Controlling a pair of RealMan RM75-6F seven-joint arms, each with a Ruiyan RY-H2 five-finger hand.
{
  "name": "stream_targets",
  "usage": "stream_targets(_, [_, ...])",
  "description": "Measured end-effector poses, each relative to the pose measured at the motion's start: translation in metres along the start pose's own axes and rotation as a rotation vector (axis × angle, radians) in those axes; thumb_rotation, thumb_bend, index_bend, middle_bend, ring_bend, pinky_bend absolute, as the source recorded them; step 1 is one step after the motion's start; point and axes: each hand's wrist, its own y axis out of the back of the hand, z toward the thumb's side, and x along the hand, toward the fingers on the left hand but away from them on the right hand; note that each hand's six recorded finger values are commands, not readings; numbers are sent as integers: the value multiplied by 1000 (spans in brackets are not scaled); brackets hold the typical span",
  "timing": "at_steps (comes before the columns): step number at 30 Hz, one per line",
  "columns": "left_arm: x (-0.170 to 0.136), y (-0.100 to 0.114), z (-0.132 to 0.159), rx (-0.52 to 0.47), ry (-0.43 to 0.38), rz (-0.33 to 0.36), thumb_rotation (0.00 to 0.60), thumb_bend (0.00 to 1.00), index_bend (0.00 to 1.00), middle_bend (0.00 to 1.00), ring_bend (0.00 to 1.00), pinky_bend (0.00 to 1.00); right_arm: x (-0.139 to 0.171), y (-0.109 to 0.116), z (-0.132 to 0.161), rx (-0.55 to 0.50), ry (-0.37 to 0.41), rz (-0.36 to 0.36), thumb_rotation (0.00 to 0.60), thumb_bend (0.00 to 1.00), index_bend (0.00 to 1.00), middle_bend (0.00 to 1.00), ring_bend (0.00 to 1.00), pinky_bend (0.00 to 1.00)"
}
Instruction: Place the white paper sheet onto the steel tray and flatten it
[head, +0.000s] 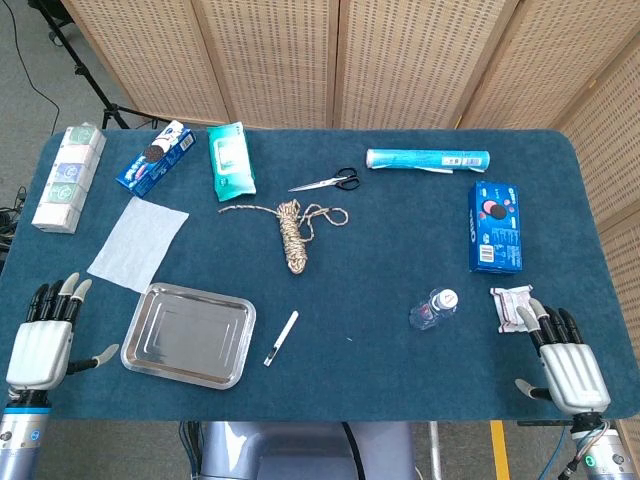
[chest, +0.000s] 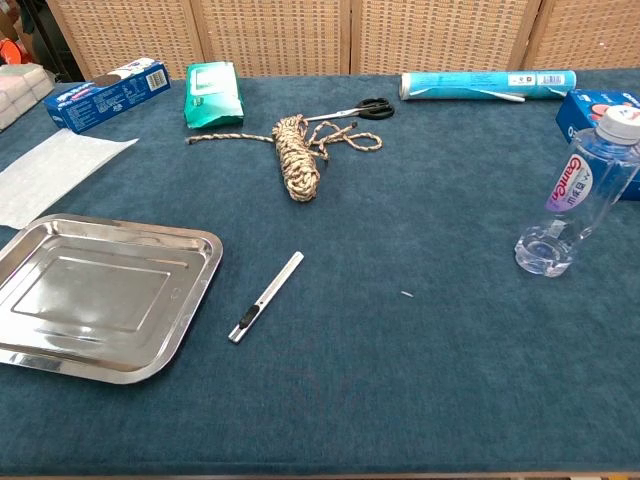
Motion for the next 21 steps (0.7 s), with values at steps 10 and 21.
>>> stream_targets(10, [-1,-1,1,2,-1,-4,348,121,16,0,0,0,0,0,-1,-2,-2,2,600,0,0,0,0,0])
stream_targets(21, [1,-4,0,5,0,-12,349,126,16,0,0,0,0,1,0,-3,-5,-6,600,0,0,0,0,0])
